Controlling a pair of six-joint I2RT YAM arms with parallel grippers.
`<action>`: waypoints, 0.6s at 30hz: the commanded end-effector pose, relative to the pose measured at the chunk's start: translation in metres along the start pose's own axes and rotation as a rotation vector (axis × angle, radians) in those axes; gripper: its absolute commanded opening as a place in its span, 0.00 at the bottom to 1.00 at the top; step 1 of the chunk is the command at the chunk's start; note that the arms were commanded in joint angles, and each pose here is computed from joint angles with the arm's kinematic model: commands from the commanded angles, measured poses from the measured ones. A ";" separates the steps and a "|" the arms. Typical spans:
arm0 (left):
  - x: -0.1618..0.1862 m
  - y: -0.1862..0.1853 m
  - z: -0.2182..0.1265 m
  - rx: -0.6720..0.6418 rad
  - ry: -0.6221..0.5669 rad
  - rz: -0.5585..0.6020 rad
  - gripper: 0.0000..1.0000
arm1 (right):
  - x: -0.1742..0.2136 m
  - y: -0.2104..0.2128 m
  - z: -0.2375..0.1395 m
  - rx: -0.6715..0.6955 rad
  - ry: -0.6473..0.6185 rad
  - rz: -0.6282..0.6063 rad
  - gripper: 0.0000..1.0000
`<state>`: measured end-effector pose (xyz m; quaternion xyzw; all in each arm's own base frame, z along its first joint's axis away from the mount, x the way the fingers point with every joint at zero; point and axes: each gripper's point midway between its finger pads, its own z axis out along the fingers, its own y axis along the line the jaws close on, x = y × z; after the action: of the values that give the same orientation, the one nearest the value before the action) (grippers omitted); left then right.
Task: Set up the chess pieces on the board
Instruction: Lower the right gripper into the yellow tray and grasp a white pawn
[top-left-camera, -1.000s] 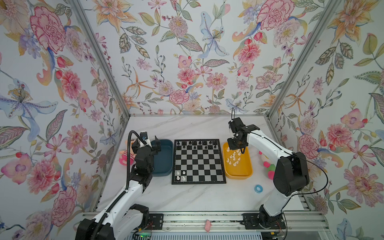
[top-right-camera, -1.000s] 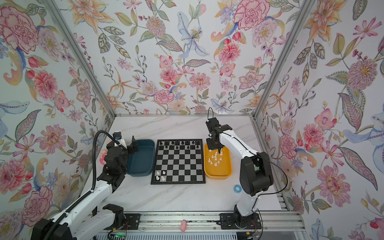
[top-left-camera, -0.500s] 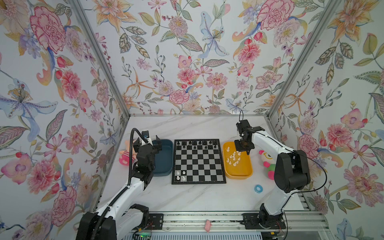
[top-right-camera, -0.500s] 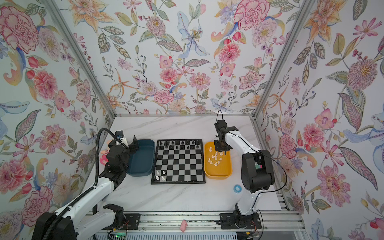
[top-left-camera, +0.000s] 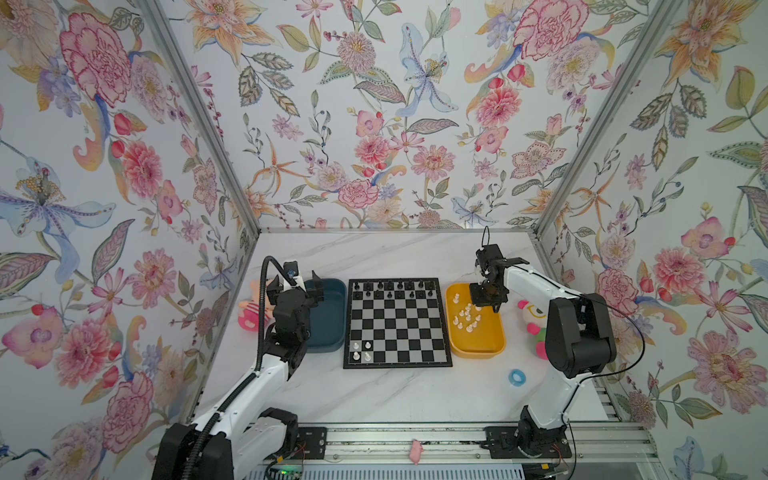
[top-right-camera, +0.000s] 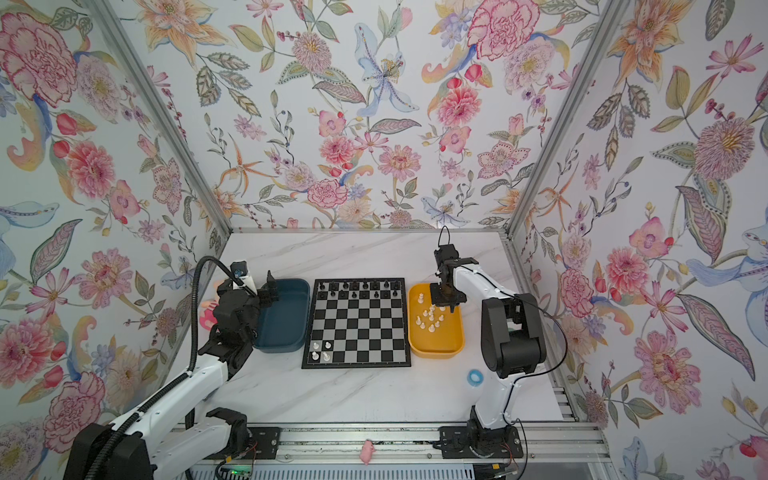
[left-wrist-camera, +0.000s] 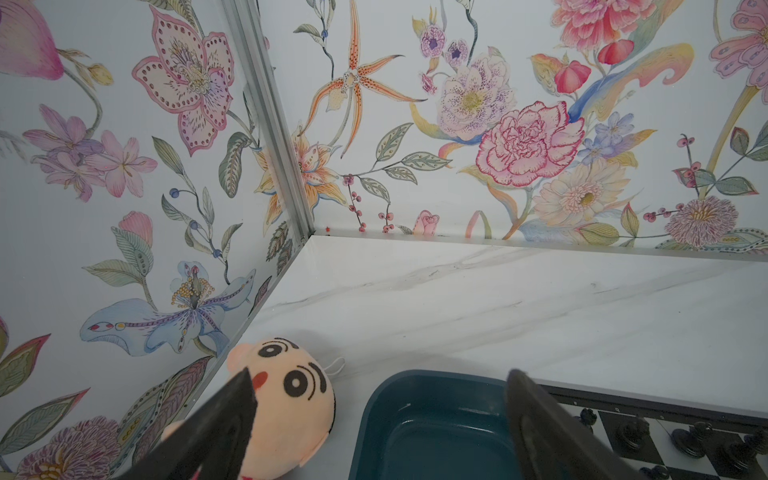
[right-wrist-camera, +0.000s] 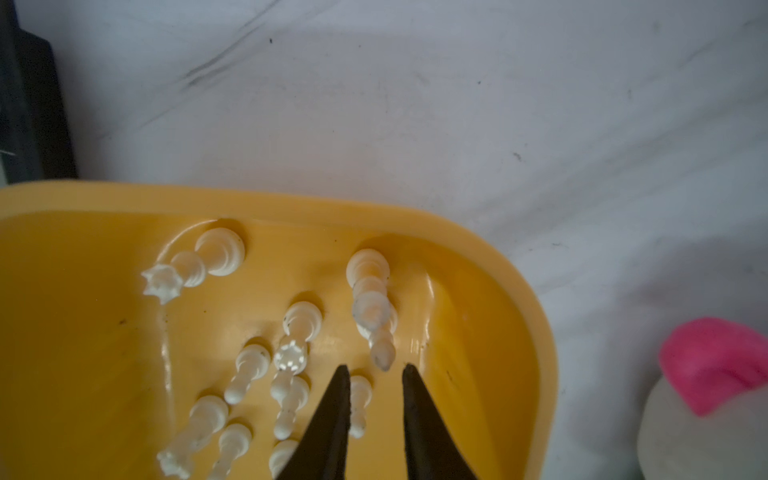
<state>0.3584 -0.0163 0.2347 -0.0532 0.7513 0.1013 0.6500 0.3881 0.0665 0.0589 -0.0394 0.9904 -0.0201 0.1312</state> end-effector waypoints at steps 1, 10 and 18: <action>-0.019 -0.009 0.000 0.032 -0.043 -0.008 0.95 | 0.002 0.001 0.010 -0.018 0.018 0.009 0.24; -0.018 -0.008 0.000 0.028 -0.043 -0.007 0.95 | 0.003 -0.002 0.017 -0.015 0.030 0.018 0.24; -0.020 -0.008 -0.001 0.029 -0.047 -0.007 0.95 | 0.005 -0.003 0.020 -0.015 0.040 0.020 0.21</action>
<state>0.3588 -0.0167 0.2341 -0.0523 0.7520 0.1009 0.6494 0.3917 0.0647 0.0480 -0.0334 0.9916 -0.0124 0.1246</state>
